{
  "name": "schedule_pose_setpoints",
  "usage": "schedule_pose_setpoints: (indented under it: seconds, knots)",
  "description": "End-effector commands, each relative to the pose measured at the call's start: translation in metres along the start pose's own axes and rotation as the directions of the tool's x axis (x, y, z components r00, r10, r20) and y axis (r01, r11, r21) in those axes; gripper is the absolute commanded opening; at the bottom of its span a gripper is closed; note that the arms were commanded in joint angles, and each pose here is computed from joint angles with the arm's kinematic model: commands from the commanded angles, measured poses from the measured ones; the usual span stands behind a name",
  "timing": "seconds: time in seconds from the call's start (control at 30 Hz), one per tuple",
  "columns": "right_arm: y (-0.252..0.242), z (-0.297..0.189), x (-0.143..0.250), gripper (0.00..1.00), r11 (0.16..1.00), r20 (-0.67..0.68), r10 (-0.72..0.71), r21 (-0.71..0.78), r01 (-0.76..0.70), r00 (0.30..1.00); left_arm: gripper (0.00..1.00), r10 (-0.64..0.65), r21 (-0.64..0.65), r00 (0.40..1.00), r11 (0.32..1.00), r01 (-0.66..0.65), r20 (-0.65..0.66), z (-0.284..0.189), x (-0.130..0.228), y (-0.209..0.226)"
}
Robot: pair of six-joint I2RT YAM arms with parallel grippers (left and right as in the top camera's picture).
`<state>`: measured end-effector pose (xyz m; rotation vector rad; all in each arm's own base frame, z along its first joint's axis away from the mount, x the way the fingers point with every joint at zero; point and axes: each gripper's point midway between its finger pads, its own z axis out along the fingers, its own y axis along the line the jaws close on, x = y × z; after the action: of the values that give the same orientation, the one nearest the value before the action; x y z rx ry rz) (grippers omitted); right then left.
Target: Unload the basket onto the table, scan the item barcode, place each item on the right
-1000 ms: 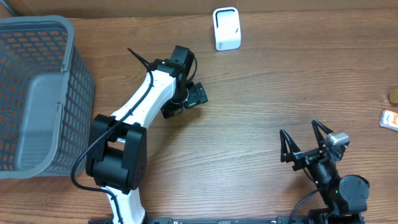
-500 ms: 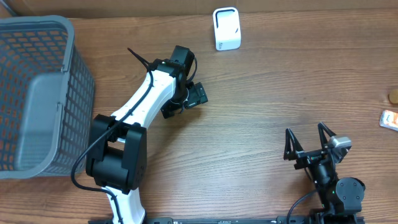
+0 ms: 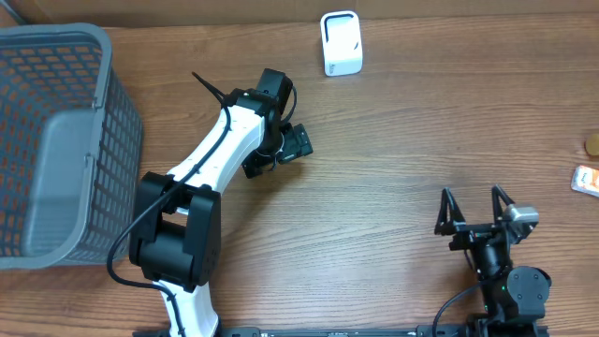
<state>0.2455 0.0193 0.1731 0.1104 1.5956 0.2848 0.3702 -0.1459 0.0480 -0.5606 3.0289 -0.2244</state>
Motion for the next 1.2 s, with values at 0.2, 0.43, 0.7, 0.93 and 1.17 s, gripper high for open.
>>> schedule_pose_setpoints:
  seconds: [0.2,0.43,0.7,0.93,1.17]
  knots:
    - [-0.0144,-0.0009,-0.0010,1.00,0.978,0.004,-0.198,0.063,0.198,0.980,1.00,0.010,-0.004,1.000,1.000,-0.010,0.006,-0.0014,-0.0001,0.0003]
    - [-0.0138,-0.0008,-0.0007,1.00,0.983,0.005,-0.174,0.060,0.174,0.985,1.00,0.010,-0.004,1.000,1.000,-0.010,0.006,-0.0014,-0.0001,0.0003]
    - [-0.0135,-0.0008,-0.0007,1.00,0.996,0.011,-0.070,0.058,0.069,0.997,1.00,0.010,-0.004,1.000,1.000,-0.010,0.006,-0.0014,-0.0001,0.0003]
    - [-0.0160,-0.0010,-0.0008,1.00,0.992,0.009,-0.106,0.073,0.105,0.994,1.00,0.010,-0.004,1.000,1.000,-0.010,0.006,-0.0014,-0.0001,0.0003]
    - [-0.0168,-0.0010,-0.0009,1.00,0.971,-0.001,-0.228,0.078,0.227,0.974,1.00,0.010,-0.004,1.000,1.000,-0.010,0.006,-0.0014,-0.0001,0.0003]
